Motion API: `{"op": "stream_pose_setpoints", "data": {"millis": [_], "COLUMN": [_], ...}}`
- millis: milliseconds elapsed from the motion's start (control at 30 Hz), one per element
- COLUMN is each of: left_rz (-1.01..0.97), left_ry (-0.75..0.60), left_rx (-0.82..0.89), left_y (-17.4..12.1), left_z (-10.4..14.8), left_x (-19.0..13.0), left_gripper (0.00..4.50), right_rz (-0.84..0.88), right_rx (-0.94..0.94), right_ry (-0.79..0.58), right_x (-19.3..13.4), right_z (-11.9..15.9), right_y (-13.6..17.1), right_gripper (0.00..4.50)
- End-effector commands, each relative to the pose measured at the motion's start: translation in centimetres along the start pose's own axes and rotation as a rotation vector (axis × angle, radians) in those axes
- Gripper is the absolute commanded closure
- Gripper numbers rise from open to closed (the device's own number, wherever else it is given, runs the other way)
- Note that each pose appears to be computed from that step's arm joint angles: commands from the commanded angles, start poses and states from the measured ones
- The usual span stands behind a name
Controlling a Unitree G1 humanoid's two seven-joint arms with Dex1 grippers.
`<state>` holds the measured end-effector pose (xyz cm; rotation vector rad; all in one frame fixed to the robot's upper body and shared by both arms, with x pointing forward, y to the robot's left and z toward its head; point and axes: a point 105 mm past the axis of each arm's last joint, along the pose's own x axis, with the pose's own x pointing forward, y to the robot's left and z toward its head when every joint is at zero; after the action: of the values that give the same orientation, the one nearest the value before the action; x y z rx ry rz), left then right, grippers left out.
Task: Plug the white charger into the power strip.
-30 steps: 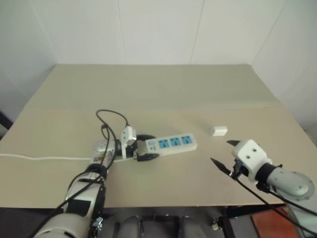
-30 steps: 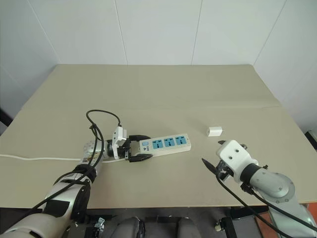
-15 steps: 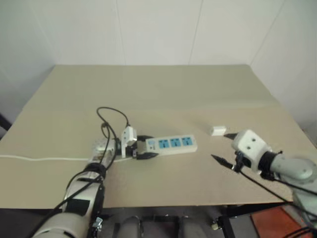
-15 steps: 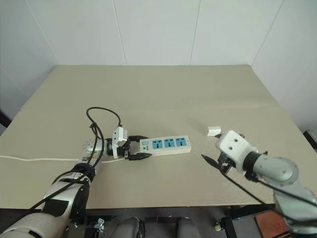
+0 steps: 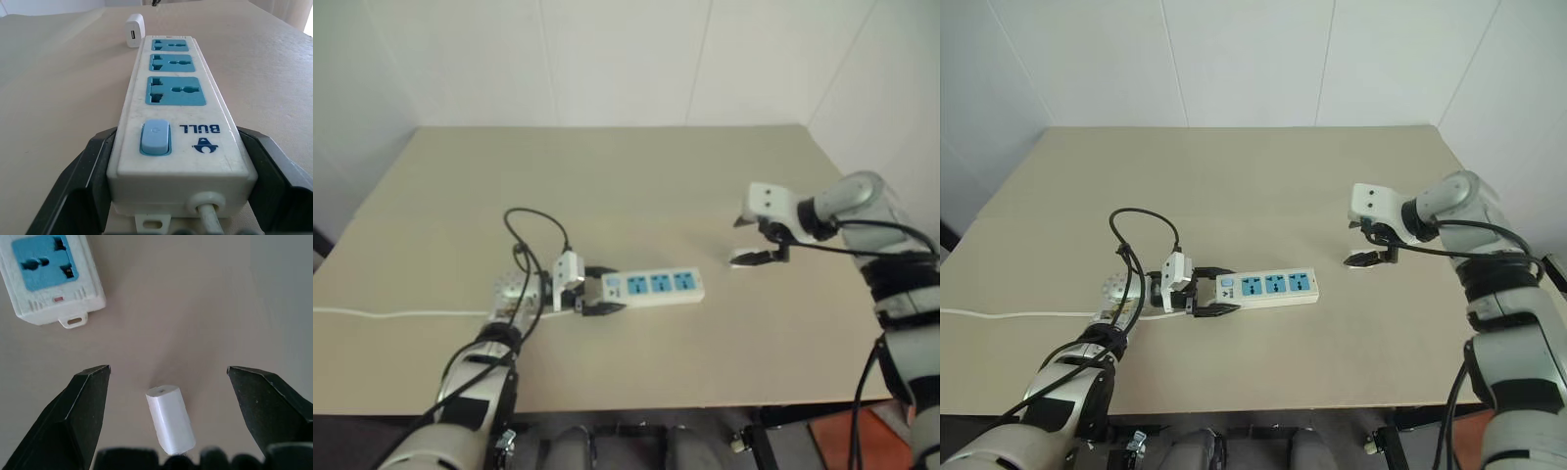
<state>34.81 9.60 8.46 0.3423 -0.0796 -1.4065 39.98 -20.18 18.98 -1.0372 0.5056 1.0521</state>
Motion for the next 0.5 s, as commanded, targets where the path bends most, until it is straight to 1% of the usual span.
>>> {"op": "stream_pose_setpoints", "data": {"millis": [33, 133, 267, 500], "left_rz": [-0.046, -0.040, -0.037, -0.030], "left_ry": [0.057, 0.054, 0.061, 0.056], "left_rx": [-0.038, -0.037, -0.035, -0.046], "left_y": [-1.6, -1.8, -2.1, -2.6], "left_z": [-1.7, -1.7, -1.8, -1.9], "left_x": [0.0, -0.1, -0.3, -0.3], "left_gripper": [1.22, 1.22, 1.22, 1.22], "right_rz": [0.031, 0.085, 0.143, 0.111], "right_rx": [-0.049, -0.085, -0.093, -0.132], "right_ry": [0.068, 0.118, 0.125, 0.161], "right_x": [-0.2, 0.3, 1.0, 2.4], "right_z": [-0.3, -0.6, -0.2, 0.1], "right_y": [-0.7, -0.5, -0.1, -0.4], "right_gripper": [0.00, 0.00, 0.00, 0.00]}}
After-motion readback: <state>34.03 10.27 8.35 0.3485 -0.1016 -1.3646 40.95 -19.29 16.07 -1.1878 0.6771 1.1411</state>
